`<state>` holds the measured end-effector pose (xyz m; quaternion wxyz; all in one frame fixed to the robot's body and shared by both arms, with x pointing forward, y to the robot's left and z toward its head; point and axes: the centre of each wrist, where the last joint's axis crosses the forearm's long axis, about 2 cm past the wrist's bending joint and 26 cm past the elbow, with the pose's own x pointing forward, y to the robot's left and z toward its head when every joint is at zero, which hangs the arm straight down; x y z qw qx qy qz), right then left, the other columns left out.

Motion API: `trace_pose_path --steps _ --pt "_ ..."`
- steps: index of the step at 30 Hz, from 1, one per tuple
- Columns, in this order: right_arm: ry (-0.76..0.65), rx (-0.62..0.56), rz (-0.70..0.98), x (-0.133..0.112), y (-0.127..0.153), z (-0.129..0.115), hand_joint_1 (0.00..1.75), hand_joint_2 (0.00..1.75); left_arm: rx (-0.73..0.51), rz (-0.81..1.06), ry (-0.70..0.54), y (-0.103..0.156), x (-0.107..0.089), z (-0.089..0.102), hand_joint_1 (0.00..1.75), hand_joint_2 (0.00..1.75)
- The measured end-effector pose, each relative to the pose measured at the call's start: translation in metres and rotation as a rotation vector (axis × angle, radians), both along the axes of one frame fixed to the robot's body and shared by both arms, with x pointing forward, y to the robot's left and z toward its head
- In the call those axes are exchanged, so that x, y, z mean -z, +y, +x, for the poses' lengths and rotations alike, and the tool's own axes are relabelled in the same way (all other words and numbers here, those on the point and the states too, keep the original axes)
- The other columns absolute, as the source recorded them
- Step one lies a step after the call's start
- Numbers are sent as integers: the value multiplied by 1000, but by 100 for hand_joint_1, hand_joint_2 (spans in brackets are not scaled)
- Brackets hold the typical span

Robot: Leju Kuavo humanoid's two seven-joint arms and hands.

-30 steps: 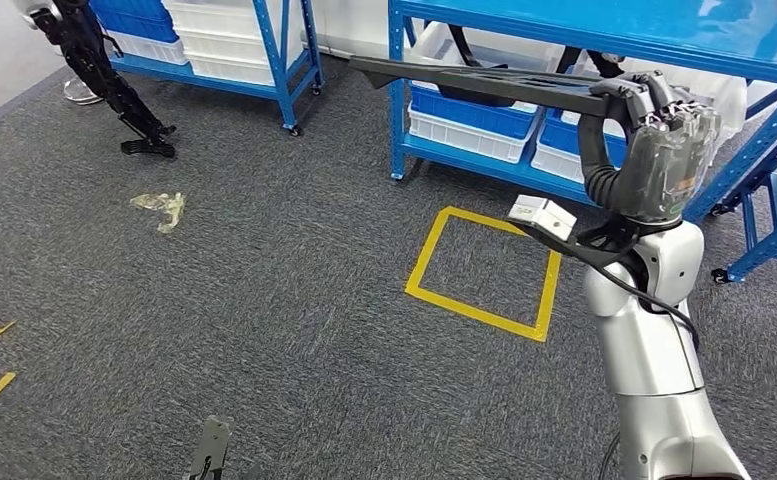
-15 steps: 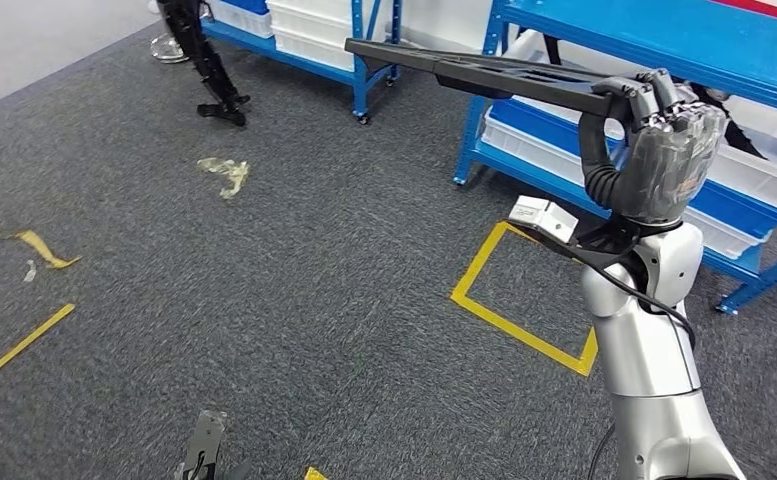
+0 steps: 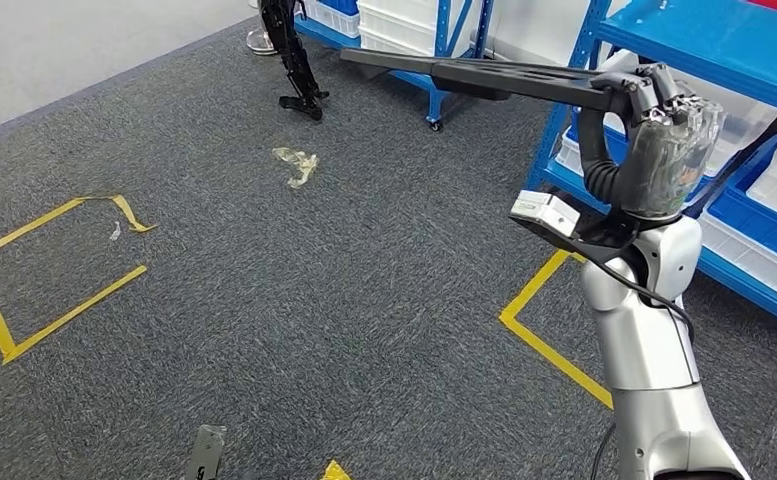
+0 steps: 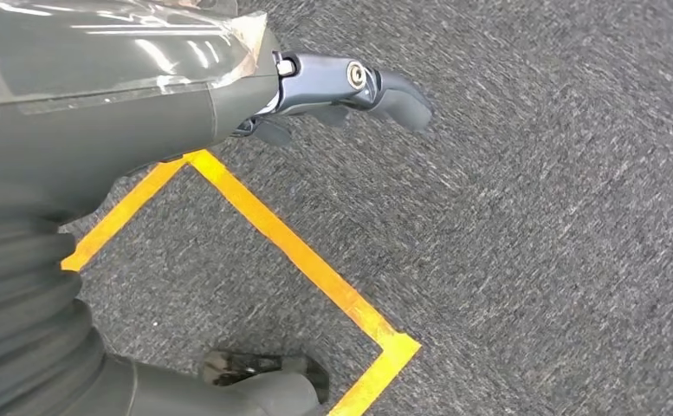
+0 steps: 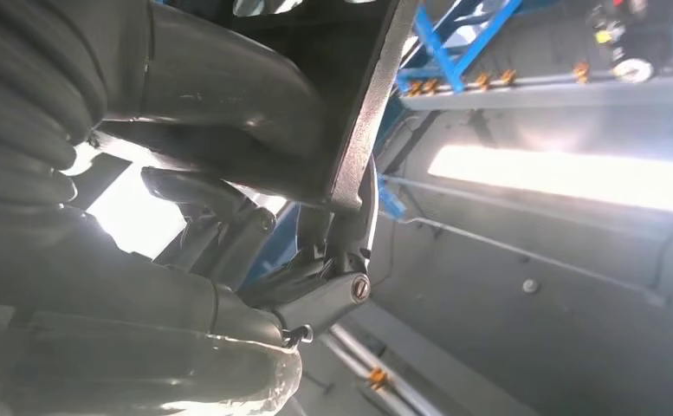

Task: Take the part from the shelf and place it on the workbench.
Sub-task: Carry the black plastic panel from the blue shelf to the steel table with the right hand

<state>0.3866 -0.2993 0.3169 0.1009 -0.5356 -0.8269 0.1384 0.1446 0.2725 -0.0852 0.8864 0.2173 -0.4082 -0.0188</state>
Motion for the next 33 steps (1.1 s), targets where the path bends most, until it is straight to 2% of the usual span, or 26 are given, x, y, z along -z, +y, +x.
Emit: trace_pose_path --steps 23,33 --pt "0 -8 -16 0 -2 0 175 175 15 1 -7 -1 0 1 0 175" --pt "3 5 -8 -3 5 0 175 175 28 10 0 -4 -1 1 0 175"
